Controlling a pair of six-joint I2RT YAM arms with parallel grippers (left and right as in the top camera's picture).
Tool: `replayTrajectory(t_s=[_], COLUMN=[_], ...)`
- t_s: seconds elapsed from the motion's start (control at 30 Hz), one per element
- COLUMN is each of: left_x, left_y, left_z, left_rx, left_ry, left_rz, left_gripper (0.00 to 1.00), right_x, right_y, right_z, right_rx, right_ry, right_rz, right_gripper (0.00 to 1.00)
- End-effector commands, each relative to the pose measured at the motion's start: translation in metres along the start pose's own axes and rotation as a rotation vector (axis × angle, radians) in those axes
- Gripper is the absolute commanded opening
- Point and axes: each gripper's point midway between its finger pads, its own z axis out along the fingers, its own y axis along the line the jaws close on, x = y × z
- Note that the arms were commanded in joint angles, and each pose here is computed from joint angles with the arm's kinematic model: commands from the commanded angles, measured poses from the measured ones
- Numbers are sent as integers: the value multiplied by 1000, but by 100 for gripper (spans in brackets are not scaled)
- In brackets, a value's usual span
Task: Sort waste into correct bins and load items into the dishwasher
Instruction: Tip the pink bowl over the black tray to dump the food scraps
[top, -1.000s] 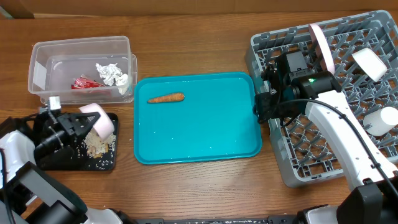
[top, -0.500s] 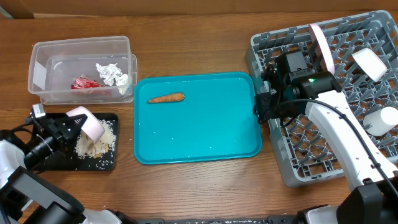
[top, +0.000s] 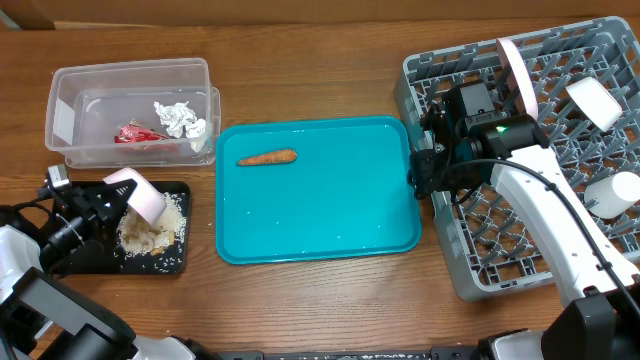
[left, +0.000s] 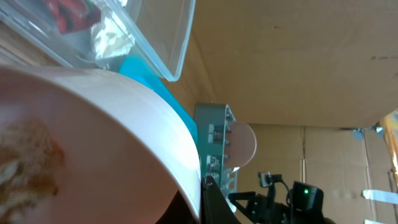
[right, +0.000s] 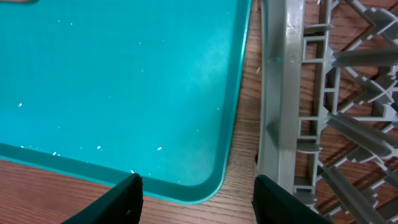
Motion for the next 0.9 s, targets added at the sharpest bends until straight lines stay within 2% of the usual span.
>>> replayTrajectory(t_s=[0.0,0.07,0.13,0.2,0.27,0.3,0.4,0.43,0.5,0.57,0.63,0.7,0.73,0.77,0.8,0.83,0.87], left_x=[-5,-6,-5,-7,-7,-7,-8,-7,-9,-8,-8,-5,-8,-5,1,1,-2], left_y=[1,-2,-1,-2,2,-3,1,-5,0,-8,-3,-10,-3,-2,-12,-13,-6], left_z=[-2,-3,-2,-2,-2,-2,-1,-1,-1,-2,-1,-2,-1,-1,-2,-2,-1], left_rx=[19,36,39,44,34,61,52,84,62,106,82,117,86,83,131,137,105], left_ry=[-16,-21,-17,-22,-19,-23,-19,-23,-21,-26,-21,-24,-22,-11,-12,-18,-15], left_rz=[-40,28,-36,44,-35,22,-48,8,-40,18,-44,33,6,-86,-56,28,32], left_gripper=[4,4,4,4,4,4,4,4,4,4,4,4,4,4,4,4,4], right_x=[-1,0,1,2,2,2,2,3,3,3,3,3,3,3,3,3,3], right_y=[-1,-2,-2,-2,-2,-2,-2,-2,-2,-2,-2,-2,-2,-2,-2,-2,-2], right_z=[-3,-3,-3,-3,-3,-3,-3,-3,-3,-3,-3,-3,-3,-3,-3,-3,-3], right_rx=[9,9,9,10,10,10,10,10,10,11,10,10,10,10,10,11,10], right_ry=[-12,-8,-4,0,1,1,2,4,4,4,4,4,4,4,5,6,5], right_rz=[-4,-4,-3,-2,-2,-2,-2,-2,-1,-2,-2,-2,-2,-2,-4,-5,-5], right_gripper=[59,59,59,59,59,59,59,59,59,59,59,59,59,59,59,59,59])
